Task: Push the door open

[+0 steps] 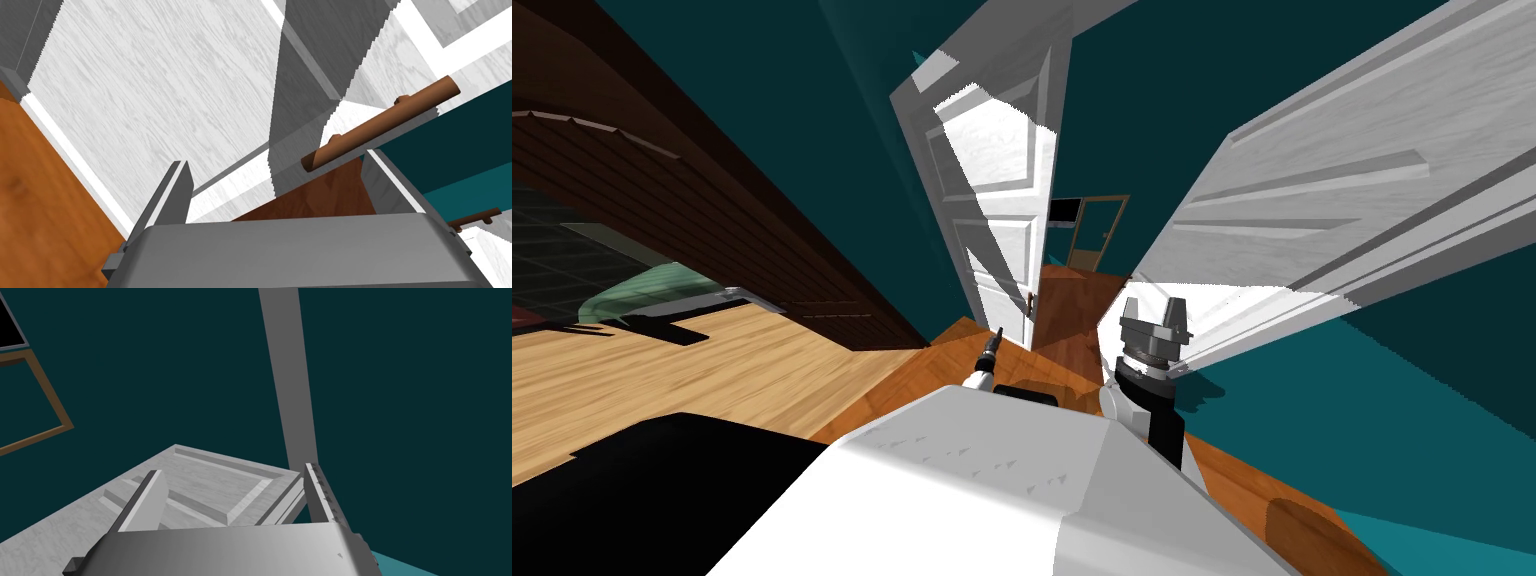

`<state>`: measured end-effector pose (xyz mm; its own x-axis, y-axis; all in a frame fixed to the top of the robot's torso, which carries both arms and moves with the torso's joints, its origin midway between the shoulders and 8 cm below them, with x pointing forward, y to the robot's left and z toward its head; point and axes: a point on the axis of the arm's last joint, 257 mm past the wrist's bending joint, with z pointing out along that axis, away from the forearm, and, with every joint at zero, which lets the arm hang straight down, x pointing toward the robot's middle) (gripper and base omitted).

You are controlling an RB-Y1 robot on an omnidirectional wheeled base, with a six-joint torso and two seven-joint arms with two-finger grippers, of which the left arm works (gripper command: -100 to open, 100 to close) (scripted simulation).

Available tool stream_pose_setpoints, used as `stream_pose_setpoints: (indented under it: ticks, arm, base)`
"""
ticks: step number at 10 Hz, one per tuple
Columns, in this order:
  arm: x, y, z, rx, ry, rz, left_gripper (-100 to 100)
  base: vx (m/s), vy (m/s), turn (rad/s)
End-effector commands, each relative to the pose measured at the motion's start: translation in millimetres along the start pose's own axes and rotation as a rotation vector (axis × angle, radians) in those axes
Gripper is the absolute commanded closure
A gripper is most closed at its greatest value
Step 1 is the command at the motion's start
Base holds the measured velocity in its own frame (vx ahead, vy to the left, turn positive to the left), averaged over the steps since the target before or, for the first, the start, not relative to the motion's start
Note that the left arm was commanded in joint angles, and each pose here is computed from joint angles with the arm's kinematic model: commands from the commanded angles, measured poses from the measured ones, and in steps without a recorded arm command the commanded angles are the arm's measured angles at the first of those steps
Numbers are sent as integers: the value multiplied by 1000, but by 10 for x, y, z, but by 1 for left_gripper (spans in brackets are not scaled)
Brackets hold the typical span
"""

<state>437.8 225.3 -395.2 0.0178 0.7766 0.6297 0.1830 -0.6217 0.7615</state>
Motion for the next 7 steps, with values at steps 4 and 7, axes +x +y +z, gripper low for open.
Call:
stream_pose_setpoints:
  ticks: [4,7]
  arm:
    - [-154,135,-15,-60,-10,185,-100]
    - [-219,199,-25,-89,-16,256,-100]
  base:
    - [64,6,16]
    - [44,2,9]
